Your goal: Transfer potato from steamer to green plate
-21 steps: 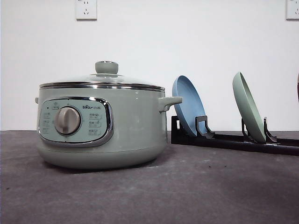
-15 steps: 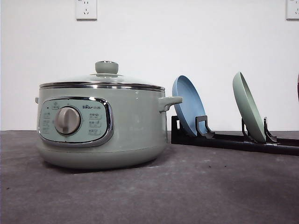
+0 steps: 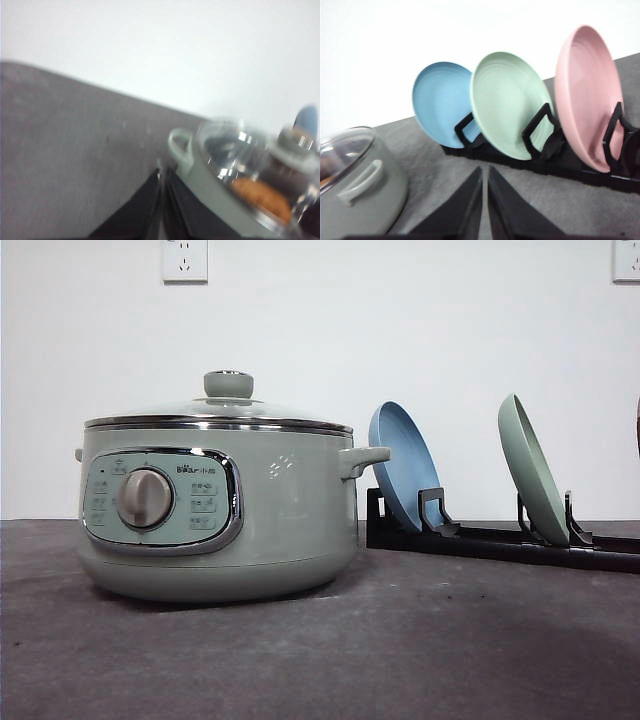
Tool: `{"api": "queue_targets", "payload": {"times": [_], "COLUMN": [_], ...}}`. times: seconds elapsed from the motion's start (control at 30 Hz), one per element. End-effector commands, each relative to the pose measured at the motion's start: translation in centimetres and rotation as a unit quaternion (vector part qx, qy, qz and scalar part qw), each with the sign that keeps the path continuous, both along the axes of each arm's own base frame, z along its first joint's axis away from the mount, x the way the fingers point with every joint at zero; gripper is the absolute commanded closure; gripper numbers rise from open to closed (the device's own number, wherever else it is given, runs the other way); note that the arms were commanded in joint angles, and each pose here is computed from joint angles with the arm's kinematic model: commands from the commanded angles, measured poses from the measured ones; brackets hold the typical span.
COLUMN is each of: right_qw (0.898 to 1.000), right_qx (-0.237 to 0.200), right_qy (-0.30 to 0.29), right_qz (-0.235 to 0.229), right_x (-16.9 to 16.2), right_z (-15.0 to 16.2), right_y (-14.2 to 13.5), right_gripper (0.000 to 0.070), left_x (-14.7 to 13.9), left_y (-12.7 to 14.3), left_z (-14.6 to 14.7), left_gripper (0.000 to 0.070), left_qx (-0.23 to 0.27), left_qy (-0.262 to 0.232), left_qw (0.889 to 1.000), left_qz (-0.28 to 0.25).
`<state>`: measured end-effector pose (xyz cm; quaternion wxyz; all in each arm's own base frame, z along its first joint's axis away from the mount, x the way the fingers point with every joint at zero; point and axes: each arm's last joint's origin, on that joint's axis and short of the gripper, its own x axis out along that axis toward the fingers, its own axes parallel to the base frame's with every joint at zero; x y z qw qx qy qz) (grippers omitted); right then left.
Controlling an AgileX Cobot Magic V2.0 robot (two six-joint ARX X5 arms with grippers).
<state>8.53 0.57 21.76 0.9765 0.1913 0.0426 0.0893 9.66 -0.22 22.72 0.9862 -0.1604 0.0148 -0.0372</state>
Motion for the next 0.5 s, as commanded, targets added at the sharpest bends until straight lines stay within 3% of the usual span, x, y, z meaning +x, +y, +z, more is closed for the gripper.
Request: {"api": "queue_targets", "payload": {"times": [0.0, 0.3, 0.47], "right_qw": [1.0, 0.996, 0.989], "right_qx": [0.01, -0.006, -0.023], "right_qy": [0.008, 0.042, 0.054], "right_qz": [0.003, 0.08, 0.139], "right_x": [-0.2, -0.1, 0.5], "right_z": [1.4, 8.1, 11.7], "right_y": [0.0, 0.4, 0.7], "right_gripper": [0.0695, 0.0695, 0.0695], "left_x": [0.2, 2.1, 3.3], "left_y": [0.0, -0.1, -0.7], "left_z": [2.1, 12.0, 16.1], "left_gripper": [0.0695, 0.0695, 0.0695], "left_qx": [-0.005, 0.017, 0.047], "left_qy": [-0.011, -0.001, 0.026], "left_qw": [1.0, 1.0, 0.998], "left_qz": [0.0, -0.005, -0.045]}}
